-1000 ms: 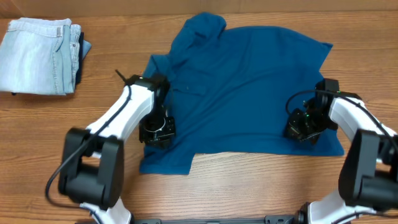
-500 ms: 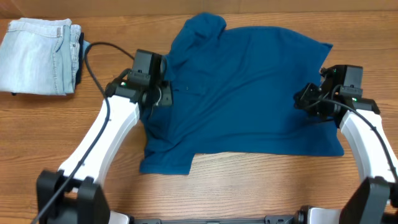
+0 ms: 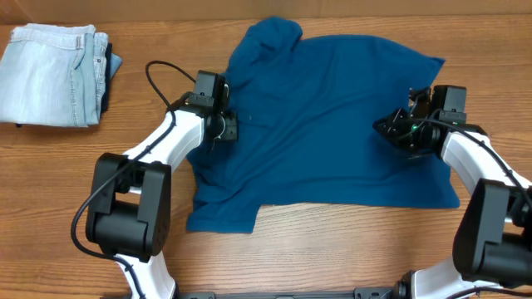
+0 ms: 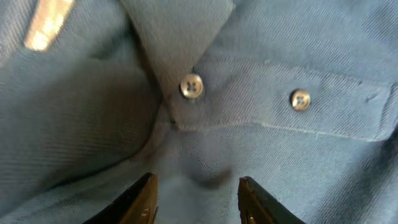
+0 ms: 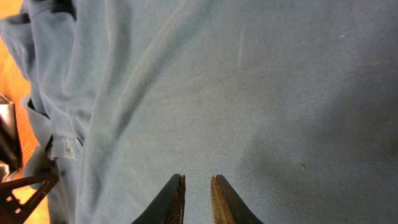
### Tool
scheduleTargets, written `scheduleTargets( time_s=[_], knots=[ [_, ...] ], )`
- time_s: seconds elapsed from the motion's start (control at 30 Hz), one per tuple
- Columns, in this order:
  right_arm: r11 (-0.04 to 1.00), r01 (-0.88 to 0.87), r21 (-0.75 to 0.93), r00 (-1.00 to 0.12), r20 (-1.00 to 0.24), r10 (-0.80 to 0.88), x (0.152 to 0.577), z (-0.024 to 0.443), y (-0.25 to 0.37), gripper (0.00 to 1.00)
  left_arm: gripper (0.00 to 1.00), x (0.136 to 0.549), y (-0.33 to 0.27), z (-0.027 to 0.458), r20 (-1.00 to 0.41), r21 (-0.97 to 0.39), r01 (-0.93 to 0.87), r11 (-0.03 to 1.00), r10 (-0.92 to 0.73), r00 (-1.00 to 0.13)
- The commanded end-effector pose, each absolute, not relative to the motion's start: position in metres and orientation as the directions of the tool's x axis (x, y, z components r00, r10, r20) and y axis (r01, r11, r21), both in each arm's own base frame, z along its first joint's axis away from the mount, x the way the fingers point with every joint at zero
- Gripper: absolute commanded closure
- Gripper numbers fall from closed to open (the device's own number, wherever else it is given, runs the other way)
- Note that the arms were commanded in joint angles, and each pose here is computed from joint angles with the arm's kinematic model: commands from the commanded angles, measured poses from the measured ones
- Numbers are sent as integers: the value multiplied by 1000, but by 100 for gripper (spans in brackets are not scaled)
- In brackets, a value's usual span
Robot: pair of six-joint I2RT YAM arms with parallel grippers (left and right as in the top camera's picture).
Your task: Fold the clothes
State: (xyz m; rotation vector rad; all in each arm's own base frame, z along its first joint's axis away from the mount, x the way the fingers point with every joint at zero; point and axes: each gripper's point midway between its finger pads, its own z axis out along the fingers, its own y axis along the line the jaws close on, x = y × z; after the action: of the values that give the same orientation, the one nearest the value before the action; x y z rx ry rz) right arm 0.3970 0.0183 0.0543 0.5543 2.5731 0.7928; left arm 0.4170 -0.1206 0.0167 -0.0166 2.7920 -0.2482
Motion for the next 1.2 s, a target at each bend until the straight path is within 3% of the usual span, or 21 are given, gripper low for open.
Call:
scheduleTargets(
  time_s=[0.0, 0.43, 0.73, 0.87, 0.93, 1.07, 1.17],
  knots=[
    [759, 250, 601, -875, -196, 443, 389, 39, 26, 82, 62, 400, -124, -1, -247, -190, 41, 981, -7, -969],
    [771, 303, 560, -904, -86, 418, 360, 26, 28, 82, 86, 299, -110, -8, 178, -108, -124, 986, -103, -979],
    [782, 276, 558, -912, -106, 397, 355, 39, 29, 82, 91, 264, -130, 13, 252, -73, -83, 994, -63, -966],
    [786, 256, 563, -907, -142, 397, 357, 52, 29, 82, 91, 267, -124, 40, 174, -60, -85, 995, -74, -982],
    [789, 238, 567, -902, -172, 396, 361, 59, 28, 82, 89, 282, -121, 59, 58, -67, -79, 995, -76, -995],
    [782, 195, 593, -894, -220, 390, 370, 69, 31, 82, 67, 347, -123, 108, -315, -113, -20, 993, -55, -948],
    [775, 168, 609, -889, -246, 387, 376, 74, 33, 81, 59, 386, -127, 128, -480, -121, 46, 992, -18, -877]
  ],
)
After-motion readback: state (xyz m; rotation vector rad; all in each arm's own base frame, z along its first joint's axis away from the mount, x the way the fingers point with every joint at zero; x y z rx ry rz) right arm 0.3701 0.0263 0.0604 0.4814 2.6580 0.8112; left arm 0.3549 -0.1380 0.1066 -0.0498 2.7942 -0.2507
